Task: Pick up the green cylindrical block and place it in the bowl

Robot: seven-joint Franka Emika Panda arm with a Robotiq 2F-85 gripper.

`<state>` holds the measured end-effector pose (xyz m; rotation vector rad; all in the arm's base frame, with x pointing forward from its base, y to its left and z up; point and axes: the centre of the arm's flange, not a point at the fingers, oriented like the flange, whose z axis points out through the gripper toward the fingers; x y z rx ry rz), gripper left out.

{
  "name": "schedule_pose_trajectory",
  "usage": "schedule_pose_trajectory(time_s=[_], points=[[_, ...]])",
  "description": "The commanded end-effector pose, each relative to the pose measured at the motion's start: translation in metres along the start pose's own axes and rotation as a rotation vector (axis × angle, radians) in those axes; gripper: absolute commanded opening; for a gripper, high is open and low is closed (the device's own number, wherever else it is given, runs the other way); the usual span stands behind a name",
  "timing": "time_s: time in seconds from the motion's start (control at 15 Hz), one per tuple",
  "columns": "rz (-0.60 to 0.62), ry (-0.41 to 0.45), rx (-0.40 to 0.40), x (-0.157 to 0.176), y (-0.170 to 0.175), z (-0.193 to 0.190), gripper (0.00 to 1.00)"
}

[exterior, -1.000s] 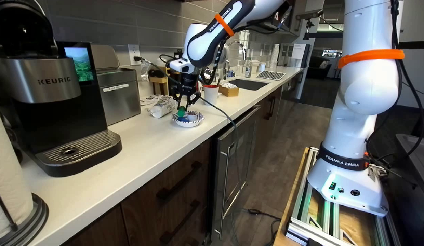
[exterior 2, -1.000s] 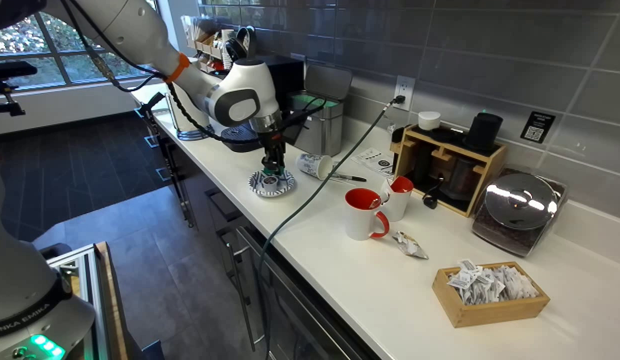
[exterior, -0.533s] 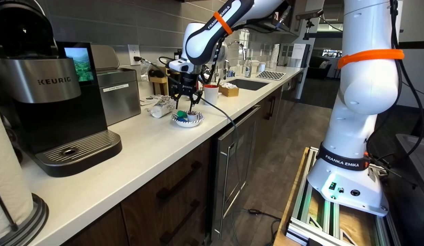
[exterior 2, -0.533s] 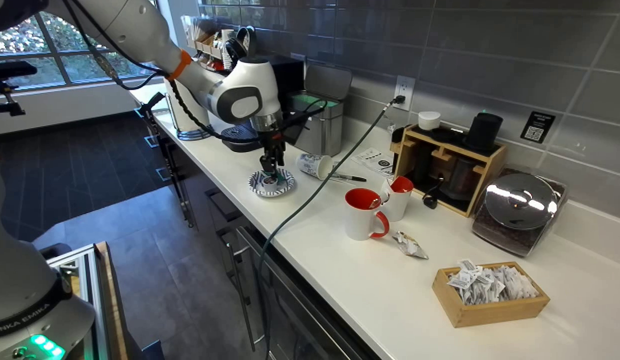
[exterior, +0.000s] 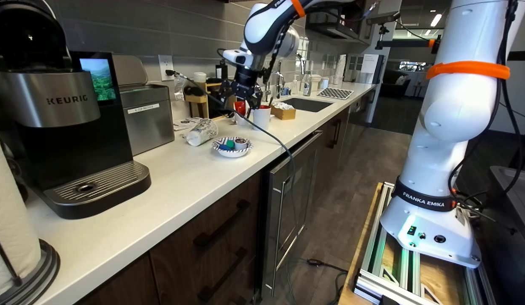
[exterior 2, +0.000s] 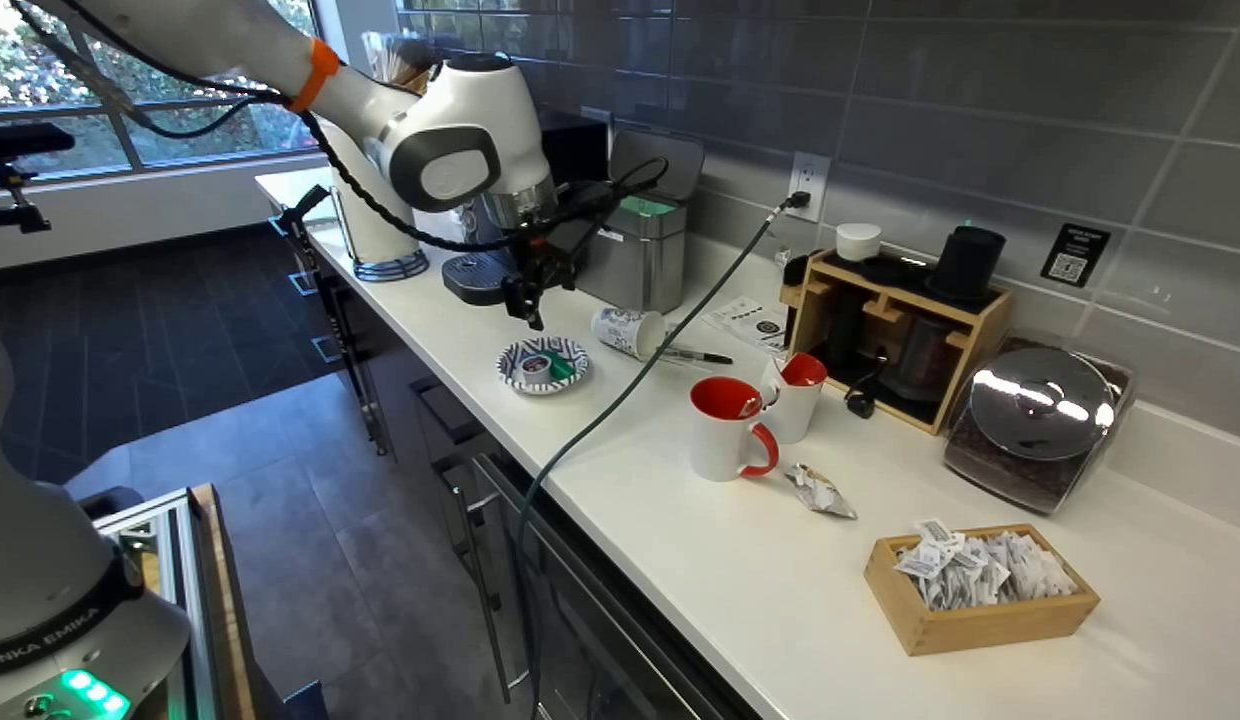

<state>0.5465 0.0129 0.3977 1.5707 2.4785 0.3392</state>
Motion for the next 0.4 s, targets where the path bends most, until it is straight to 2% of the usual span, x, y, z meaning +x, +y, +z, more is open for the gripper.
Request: schedule_pose_trajectory(time_s=[0.0,0.2,0.27,0.33], points=[[0.202,-0.051,-0.004,-0.009,-0.077,-0.056,1.00],[0.356,-0.026,-0.108,-0.004,-0.128,-0.087,1.00],[0.285,-0.035,-0.052,-0.026,-0.083,-0.061,1.00],[0.313,-0.030,-0.068,-0.024,-0.097,-0.069,1.00]])
